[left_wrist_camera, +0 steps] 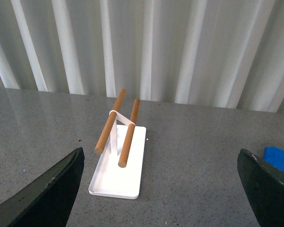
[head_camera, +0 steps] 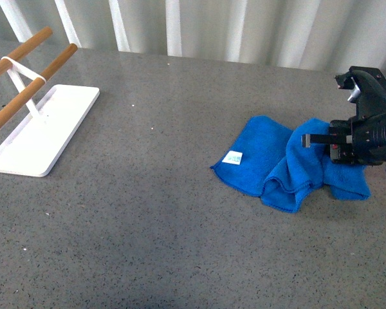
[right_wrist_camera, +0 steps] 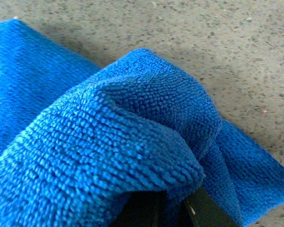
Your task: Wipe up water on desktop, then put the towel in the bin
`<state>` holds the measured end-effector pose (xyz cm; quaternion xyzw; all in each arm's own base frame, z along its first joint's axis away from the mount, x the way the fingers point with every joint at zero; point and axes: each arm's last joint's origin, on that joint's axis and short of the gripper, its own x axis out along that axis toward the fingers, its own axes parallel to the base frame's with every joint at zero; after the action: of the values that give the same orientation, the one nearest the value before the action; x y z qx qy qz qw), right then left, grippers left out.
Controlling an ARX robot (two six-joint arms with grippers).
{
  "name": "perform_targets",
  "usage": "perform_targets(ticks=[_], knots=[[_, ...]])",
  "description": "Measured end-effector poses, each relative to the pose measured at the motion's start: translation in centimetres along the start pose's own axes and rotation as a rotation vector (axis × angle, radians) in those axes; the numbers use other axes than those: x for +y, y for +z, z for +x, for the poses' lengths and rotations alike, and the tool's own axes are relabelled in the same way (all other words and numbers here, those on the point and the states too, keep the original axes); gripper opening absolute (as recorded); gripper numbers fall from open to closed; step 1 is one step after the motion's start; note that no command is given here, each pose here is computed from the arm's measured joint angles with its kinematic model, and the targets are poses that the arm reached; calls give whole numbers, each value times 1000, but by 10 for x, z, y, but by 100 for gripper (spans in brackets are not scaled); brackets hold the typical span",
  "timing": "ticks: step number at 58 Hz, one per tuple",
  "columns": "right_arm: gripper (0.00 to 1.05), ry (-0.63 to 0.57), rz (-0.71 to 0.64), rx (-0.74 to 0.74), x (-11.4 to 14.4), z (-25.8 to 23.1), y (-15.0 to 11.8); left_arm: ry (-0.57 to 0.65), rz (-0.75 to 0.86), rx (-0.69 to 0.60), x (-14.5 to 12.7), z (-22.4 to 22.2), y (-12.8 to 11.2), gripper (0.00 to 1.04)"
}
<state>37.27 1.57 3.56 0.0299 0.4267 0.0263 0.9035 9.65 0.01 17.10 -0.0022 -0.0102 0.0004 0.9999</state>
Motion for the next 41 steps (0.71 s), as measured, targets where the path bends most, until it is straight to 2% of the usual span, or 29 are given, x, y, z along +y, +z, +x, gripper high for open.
perform_targets(ticks=[13, 20, 32, 37, 41], knots=[[3, -69, -18, -24, -17, 19, 18, 0, 0, 0, 0, 0, 0, 98], [3, -100, -31, -46, -19, 40, 43, 0, 0, 0, 0, 0, 0, 98], [3, -38, -70, -63, 3, 66, 74, 0, 0, 0, 0, 0, 0, 98], [3, 25, -96, -70, 20, 73, 83, 0, 0, 0, 0, 0, 0, 98], [3, 92, -131, -79, 44, 80, 90, 0, 0, 0, 0, 0, 0, 98]])
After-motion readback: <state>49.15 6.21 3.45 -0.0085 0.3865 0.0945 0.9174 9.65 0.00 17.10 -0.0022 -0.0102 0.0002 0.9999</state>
